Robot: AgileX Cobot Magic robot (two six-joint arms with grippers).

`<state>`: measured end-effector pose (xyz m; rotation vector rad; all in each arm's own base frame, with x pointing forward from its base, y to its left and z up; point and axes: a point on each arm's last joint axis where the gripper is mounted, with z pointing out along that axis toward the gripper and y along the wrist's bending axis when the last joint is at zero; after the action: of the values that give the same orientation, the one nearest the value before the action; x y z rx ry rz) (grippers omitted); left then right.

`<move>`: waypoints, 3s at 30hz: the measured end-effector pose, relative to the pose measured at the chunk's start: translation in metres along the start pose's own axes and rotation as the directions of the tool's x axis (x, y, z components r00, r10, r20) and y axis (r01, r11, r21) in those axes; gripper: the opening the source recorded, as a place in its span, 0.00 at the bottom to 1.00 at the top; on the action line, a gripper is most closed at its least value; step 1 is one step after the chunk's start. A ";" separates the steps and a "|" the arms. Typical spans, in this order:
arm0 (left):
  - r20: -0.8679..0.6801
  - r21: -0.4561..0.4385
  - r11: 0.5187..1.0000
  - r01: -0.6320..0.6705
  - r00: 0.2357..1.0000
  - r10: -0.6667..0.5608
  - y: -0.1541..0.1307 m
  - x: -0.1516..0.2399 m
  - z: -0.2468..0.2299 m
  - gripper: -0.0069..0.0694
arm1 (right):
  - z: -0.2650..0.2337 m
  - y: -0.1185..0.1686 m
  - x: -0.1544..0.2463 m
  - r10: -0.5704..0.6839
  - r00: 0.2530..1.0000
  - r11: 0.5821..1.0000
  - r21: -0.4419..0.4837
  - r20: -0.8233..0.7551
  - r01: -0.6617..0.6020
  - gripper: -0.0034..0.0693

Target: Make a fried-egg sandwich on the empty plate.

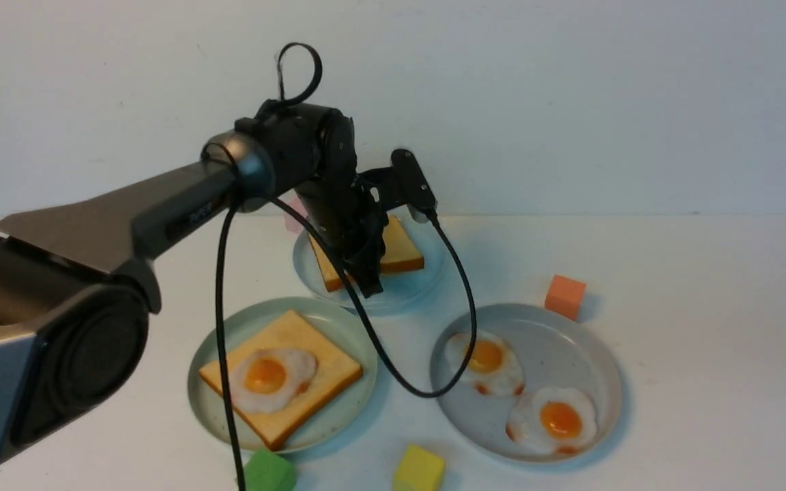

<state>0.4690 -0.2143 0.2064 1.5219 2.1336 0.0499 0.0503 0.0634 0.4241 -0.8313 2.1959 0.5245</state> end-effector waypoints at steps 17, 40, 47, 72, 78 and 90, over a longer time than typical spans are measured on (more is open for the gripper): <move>-0.200 -0.158 0.893 0.422 0.872 -0.447 -0.098 -0.001 -0.147 0.13 | 0.000 0.000 0.000 -0.005 1.000 1.000 0.003 0.001 0.005 0.08; -0.243 -0.147 0.951 0.272 0.922 -0.301 -0.147 0.051 -0.071 0.13 | 0.000 0.000 0.000 -0.023 1.000 1.000 0.002 0.001 0.023 0.10; -0.268 -0.132 0.951 0.280 0.914 -0.306 -0.150 0.053 -0.058 0.13 | 0.000 0.000 0.000 -0.023 1.000 1.000 0.002 0.001 0.023 0.11; -0.163 -0.118 0.907 0.405 0.893 -0.420 -0.147 0.043 -0.091 0.61 | 0.000 0.000 0.000 -0.024 1.000 1.000 0.001 0.000 0.024 0.14; 0.145 -0.050 0.823 0.565 0.820 -0.554 -0.148 0.042 -0.215 0.28 | 0.000 0.000 0.000 -0.024 1.000 1.000 0.001 0.000 0.024 0.15; 0.788 0.137 0.787 0.601 0.415 -0.455 -0.248 0.185 -0.306 0.07 | 0.000 0.000 -0.001 0.025 1.000 1.000 -0.002 0.010 -0.025 0.16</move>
<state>0.0785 -0.0614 0.3221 0.4799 1.6621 -0.5682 0.0507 0.0639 0.4248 -0.8013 2.1990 0.5422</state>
